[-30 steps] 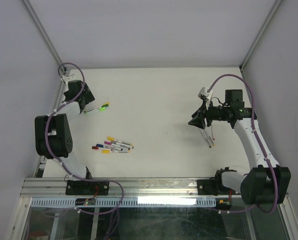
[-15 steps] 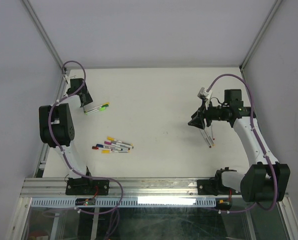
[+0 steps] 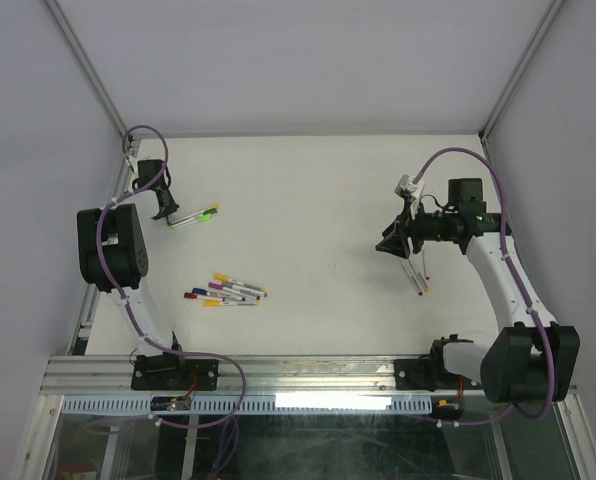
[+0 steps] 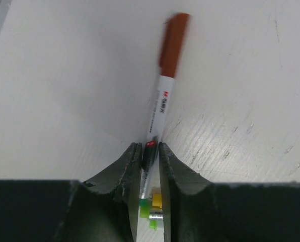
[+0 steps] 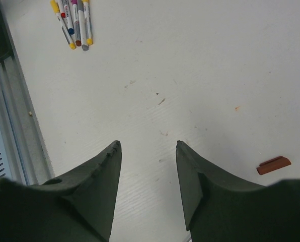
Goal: Open the pen caps
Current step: Pick up the pen from the center of the board.
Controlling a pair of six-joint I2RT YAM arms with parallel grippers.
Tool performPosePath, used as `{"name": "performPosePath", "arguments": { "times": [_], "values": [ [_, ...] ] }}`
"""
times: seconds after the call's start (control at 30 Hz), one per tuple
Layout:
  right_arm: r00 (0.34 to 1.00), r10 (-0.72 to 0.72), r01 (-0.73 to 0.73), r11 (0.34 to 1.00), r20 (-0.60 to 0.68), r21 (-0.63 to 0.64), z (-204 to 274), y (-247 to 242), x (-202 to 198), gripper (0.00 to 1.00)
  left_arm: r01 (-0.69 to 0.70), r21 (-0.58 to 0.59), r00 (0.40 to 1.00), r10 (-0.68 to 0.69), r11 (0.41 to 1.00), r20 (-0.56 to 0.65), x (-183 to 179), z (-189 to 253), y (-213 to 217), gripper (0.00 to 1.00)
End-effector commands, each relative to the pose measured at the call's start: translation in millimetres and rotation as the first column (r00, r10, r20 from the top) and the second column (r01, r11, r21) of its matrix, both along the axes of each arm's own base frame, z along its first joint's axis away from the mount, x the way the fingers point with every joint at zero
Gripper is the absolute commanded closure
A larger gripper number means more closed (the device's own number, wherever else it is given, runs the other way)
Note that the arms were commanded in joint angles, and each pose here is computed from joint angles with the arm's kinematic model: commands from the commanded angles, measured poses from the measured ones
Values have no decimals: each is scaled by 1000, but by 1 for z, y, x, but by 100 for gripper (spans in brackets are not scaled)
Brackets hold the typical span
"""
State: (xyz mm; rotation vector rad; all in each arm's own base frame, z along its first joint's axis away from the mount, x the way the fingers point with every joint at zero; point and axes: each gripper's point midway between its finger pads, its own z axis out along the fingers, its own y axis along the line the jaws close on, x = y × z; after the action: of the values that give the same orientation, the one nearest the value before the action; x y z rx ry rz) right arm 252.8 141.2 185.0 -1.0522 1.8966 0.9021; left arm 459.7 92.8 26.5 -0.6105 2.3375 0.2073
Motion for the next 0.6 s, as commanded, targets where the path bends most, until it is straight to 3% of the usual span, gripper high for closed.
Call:
{"name": "performPosePath", "arguments": {
  "times": [0.0, 0.3, 0.57],
  "values": [
    [999, 20, -20, 999, 33, 27, 9, 4, 1, 50, 6, -7, 999, -5, 1000, 33, 8, 9, 3, 84],
    [999, 28, -29, 998, 25, 48, 10, 6, -1, 50, -24, 40, 999, 23, 999, 31, -3, 16, 11, 97],
    [998, 67, -66, 992, -3, 107, 11, 15, -8, 50, 21, -39, 972, -11, 999, 235, 12, 75, -8, 100]
  ]
}}
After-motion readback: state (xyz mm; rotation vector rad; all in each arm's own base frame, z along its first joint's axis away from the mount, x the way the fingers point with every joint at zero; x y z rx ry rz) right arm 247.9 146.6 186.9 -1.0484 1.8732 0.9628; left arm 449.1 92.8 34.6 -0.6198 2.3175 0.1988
